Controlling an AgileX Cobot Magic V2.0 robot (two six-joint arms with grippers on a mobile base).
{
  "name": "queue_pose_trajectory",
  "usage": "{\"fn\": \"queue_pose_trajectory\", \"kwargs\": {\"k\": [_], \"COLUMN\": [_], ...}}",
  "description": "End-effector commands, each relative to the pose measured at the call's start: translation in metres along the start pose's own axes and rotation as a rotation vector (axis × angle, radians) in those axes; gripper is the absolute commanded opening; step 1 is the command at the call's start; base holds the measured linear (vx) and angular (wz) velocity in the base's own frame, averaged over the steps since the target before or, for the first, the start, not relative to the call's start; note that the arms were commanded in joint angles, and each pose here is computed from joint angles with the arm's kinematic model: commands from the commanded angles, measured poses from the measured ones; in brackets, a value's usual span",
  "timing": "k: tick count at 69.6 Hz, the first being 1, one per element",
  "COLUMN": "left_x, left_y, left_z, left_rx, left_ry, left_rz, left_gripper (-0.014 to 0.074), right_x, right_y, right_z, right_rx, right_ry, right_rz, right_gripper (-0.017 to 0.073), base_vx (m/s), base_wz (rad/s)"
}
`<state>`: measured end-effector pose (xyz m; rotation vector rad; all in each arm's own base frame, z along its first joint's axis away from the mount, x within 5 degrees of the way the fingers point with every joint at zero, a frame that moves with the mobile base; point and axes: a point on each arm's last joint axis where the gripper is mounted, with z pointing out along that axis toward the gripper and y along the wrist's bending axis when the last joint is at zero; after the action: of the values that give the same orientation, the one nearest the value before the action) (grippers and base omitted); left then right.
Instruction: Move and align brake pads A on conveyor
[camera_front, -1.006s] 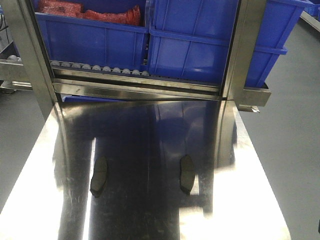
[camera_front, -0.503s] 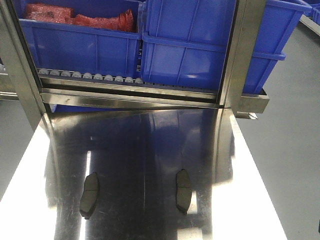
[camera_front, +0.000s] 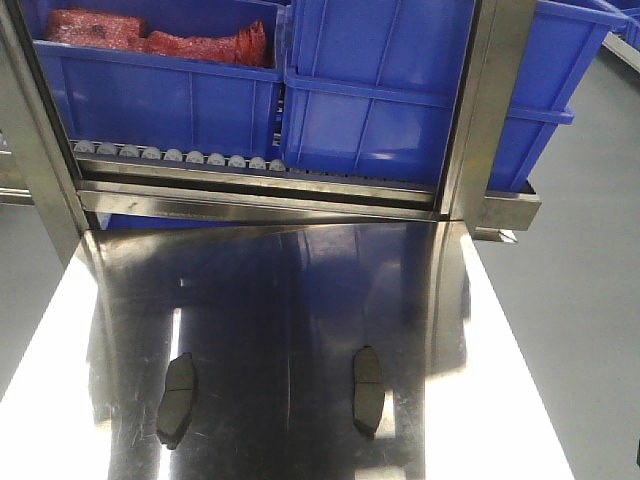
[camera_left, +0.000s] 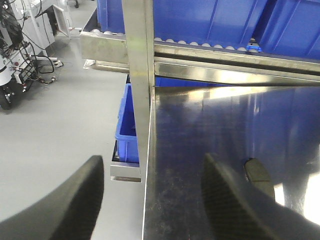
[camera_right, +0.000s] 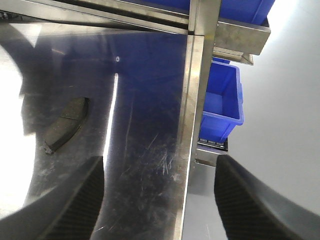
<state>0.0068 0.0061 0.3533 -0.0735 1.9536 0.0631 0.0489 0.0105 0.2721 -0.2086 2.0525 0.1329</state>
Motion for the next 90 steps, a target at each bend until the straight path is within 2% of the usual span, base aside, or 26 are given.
{"fn": "queue_pose_trajectory", "kwargs": {"k": [1,79,90], "left_x": [-0.012,-0.012,-0.016], "left_y": [-0.001,-0.001,0.0], "left_z": [0.0,0.001,0.022], "left_rx": [0.009,0.007,-0.019], "left_ry": [-0.074,-0.067,0.04], "left_rz": [-0.003,-0.002,0.018], "left_gripper": [0.0423,0.0423,0.0423], "right_x": [-0.013,-0.013,-0.013], "right_y": [0.0,0.0,0.0], "right_z": [-0.004,-0.004,-0.004], "right_rx": [0.007,0.007,0.007], "right_ry": [-0.085,-0.085,-0.085], "right_rz": [-0.003,-0.003,-0.003], "right_gripper": [0.0449,0.0449,0.0449], "base_vx": [0.0,0.0,0.0], "base_wz": [0.0,0.0,0.0]}}
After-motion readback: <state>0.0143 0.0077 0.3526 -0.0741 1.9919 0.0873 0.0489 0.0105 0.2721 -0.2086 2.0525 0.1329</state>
